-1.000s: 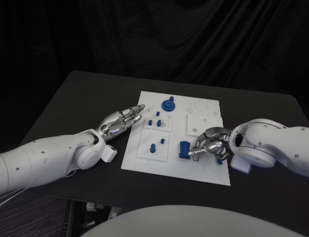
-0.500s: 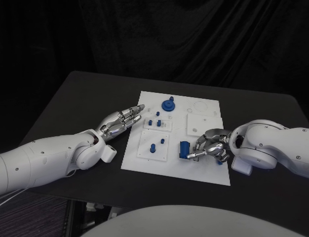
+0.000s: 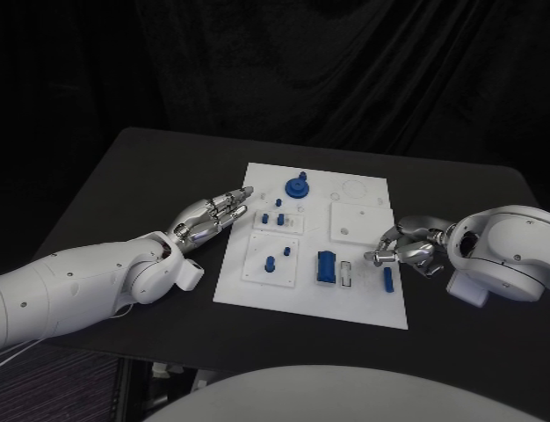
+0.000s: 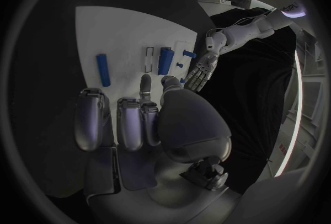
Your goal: Assemble the parts on the task board
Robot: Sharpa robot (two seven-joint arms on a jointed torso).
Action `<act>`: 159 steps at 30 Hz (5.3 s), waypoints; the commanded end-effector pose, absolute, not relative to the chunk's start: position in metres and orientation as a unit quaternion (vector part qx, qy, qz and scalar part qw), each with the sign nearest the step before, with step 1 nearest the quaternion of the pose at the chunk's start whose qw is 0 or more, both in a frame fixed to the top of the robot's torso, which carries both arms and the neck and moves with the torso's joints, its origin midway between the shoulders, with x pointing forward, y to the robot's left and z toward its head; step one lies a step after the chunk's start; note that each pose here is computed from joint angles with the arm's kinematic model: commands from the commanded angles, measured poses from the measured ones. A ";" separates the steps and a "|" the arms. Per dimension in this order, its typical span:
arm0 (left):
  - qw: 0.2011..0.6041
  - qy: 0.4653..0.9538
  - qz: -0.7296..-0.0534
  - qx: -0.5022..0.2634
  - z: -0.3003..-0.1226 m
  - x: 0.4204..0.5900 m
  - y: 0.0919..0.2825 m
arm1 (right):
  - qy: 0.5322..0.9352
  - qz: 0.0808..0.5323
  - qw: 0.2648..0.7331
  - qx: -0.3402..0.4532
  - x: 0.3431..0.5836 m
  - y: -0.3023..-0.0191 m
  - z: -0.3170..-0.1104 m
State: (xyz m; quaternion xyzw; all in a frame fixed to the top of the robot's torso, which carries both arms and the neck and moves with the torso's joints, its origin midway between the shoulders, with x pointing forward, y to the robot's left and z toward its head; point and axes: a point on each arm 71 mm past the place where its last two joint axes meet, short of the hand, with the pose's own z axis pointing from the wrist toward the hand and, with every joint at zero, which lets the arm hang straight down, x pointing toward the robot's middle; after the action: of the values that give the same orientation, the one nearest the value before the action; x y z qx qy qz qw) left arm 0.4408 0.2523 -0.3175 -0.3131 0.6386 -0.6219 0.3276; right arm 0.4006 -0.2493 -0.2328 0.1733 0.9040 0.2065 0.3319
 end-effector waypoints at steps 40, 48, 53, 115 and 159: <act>0.346 0.594 -0.665 -0.292 -0.308 0.439 0.254 | 0.896 0.076 0.435 0.054 0.385 -0.266 -0.254; 0.344 0.595 -0.665 -0.292 -0.308 0.439 0.253 | 0.902 0.075 0.422 0.053 0.381 -0.262 -0.268; 0.344 0.595 -0.665 -0.293 -0.309 0.438 0.254 | 0.904 0.078 0.418 0.053 0.379 -0.260 -0.275; 0.340 0.599 -0.663 -0.294 -0.311 0.440 0.250 | 0.901 0.219 0.267 0.263 0.389 -0.223 -0.284; 0.331 0.604 -0.659 -0.301 -0.322 0.434 0.250 | 0.902 0.229 0.277 0.240 0.394 -0.212 -0.284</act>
State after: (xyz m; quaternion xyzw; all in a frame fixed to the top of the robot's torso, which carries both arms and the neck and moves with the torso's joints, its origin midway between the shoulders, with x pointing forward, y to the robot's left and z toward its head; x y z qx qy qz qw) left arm 0.4375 0.2519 -0.3259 -0.3161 0.6352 -0.6249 0.3258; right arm 0.3951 -0.2143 -0.2837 0.2535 0.8980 0.2268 0.2791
